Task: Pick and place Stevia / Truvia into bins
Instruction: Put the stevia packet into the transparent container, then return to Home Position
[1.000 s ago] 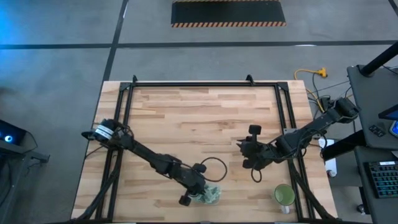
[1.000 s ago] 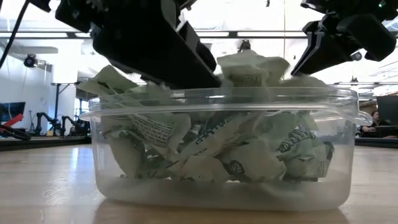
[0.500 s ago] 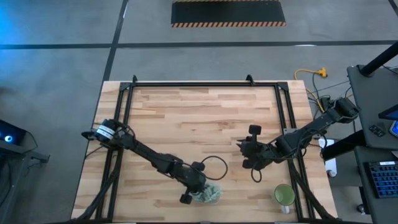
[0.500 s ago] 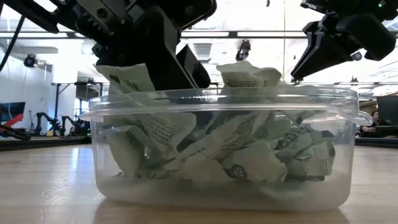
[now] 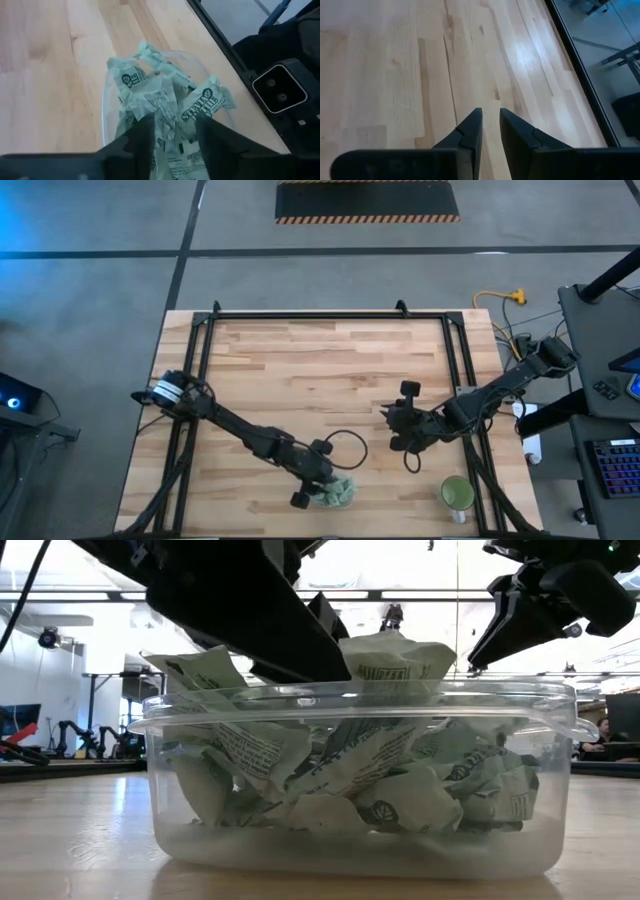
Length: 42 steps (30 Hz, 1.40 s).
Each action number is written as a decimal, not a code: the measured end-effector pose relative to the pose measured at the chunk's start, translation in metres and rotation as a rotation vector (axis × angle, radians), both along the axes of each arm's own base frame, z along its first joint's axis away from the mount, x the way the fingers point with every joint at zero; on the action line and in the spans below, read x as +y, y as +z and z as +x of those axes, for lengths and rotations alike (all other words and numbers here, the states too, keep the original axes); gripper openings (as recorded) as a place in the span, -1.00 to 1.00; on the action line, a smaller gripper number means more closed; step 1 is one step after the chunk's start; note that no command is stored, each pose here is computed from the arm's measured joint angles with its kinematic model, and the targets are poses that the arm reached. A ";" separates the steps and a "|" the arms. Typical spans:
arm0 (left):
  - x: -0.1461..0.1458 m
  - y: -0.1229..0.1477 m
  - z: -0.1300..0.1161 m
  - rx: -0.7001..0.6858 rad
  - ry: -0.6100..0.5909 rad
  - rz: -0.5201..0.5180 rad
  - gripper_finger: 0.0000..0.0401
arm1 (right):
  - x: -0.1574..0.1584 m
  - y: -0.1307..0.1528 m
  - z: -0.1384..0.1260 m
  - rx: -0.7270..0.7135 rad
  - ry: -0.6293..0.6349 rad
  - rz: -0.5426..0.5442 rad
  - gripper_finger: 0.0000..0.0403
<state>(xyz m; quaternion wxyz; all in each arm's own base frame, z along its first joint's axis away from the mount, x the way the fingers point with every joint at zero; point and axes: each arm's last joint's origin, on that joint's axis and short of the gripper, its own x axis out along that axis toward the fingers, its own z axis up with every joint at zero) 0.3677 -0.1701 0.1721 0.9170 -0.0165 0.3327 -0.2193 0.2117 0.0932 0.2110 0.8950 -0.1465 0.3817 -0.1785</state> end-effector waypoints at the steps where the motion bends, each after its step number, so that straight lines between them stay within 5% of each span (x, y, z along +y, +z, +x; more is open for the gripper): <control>1: 0.000 0.002 -0.001 0.000 0.001 -0.001 -0.34 | 0.000 0.000 0.000 0.000 0.000 0.000 -0.72; 7: 0.008 0.032 -0.013 -0.018 0.034 0.021 -0.13 | 0.000 0.000 0.000 -0.005 0.001 0.002 -0.71; 15: 0.003 0.080 -0.039 -0.184 -0.057 0.035 -0.11 | 0.007 0.011 0.013 -0.104 0.116 -0.036 -0.70; 20: 0.013 0.091 -0.055 -0.300 -0.148 0.178 -0.11 | 0.009 0.014 0.017 -0.127 0.162 -0.059 -0.68; 22: 0.021 0.091 -0.062 -0.327 -0.066 0.239 -0.11 | 0.010 0.016 0.016 -0.123 0.190 -0.049 -0.69; 27: 0.051 0.082 -0.089 -0.452 0.358 0.384 -0.11 | 0.014 0.024 0.017 -0.181 0.380 0.029 -0.72; 29: 0.065 0.078 -0.102 -0.552 0.455 0.365 -0.11 | 0.010 0.027 0.016 -0.258 0.457 0.037 -0.73; 34: 0.102 0.068 -0.140 -0.771 0.503 0.201 -0.11 | -0.018 0.028 0.005 -0.438 0.585 0.107 -0.73; 42: 0.137 0.053 -0.181 -0.838 0.523 0.112 -0.11 | -0.079 0.024 -0.028 -0.589 0.589 0.241 -0.73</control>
